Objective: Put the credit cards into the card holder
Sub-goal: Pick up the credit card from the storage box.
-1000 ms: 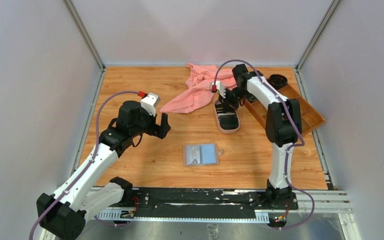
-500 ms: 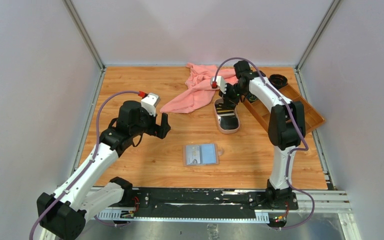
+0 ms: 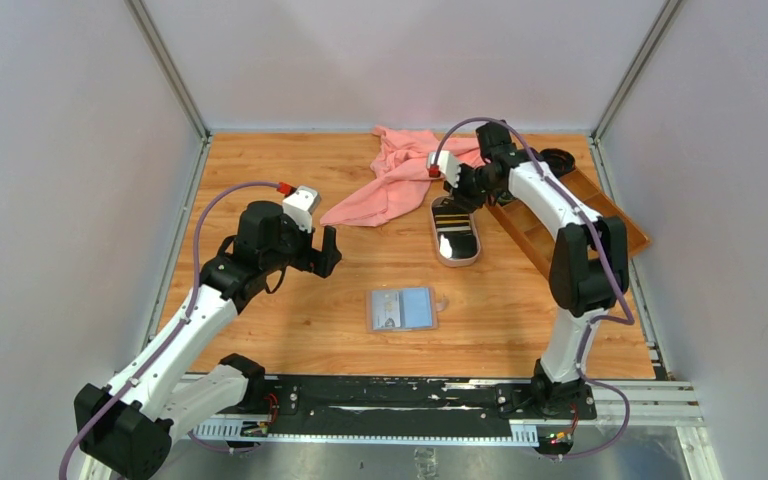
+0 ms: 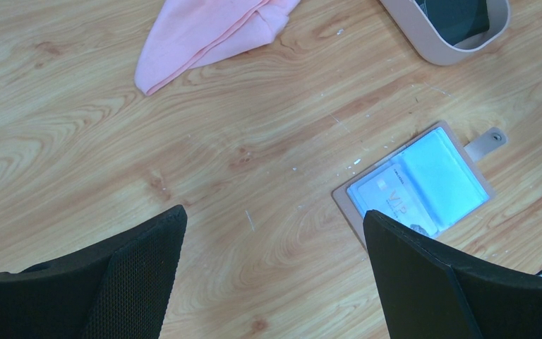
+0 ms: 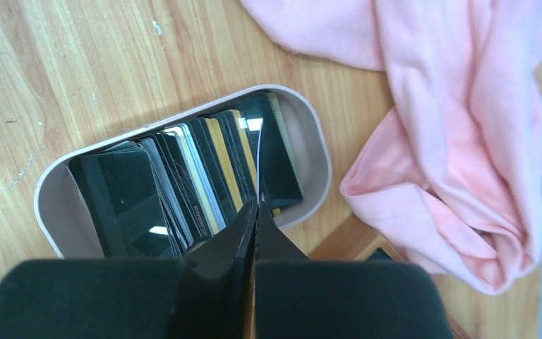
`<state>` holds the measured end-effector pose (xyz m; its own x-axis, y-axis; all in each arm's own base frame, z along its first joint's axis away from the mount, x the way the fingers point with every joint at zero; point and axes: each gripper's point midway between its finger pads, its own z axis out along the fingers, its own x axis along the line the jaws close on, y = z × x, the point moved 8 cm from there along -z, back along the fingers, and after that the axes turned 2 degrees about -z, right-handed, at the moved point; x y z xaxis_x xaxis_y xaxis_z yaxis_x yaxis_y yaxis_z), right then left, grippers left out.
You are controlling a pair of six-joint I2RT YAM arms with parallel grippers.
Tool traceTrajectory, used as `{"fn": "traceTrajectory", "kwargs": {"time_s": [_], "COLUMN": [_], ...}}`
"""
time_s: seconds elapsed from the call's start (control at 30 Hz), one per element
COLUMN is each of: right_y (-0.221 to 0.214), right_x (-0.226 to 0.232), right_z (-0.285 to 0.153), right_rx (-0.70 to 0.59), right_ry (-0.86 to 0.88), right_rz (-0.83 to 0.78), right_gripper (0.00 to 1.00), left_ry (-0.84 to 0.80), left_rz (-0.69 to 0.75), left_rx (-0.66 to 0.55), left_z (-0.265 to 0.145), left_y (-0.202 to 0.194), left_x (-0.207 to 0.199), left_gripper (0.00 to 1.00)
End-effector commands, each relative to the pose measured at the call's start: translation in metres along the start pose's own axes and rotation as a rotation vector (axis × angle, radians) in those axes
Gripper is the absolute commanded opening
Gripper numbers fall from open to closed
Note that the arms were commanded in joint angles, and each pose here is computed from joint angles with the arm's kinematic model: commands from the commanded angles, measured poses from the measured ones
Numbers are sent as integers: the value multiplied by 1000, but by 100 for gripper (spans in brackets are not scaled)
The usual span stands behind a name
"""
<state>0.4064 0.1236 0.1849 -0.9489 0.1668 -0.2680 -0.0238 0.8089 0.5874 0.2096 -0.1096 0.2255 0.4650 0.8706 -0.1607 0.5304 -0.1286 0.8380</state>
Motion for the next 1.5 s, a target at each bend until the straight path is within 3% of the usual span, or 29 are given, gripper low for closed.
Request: {"fn": "traceTrajectory", "kwargs": {"time_s": [0.0,0.27,0.53,0.77,0.97,1.17,1.47], "right_y": [10,25,51,59,51,51,41], "right_x": [-5,8,59,123,168,175,171], "right_z": [-25,-47,-87,-104,-94,-81,-57], "right_rx": [-25,-102,-308,-483,-604,-687,-668], "right_ry": [-77,-73,19,222,463,632,757], "right_rz": [-20,-2,71,216,376,498,662], "right_gripper": [0,0,0,0,0,0,0], "left_ry": [-5,-36,-110,-418,-480,-535,-631], "left_rz": [8,25,25,-237,-265,-356,-545], "left_rx": [13,-16,-137,-235,-298,-343,-404], "left_z": [0,-4,-15,-17,-30,-23,-9], "left_y": [-3,1,12,17,2,-24,-59], "left_x": [1,-2,-12,-51,-92,-107,-106], "left_gripper": [100,100,100,100,100,100,100]}}
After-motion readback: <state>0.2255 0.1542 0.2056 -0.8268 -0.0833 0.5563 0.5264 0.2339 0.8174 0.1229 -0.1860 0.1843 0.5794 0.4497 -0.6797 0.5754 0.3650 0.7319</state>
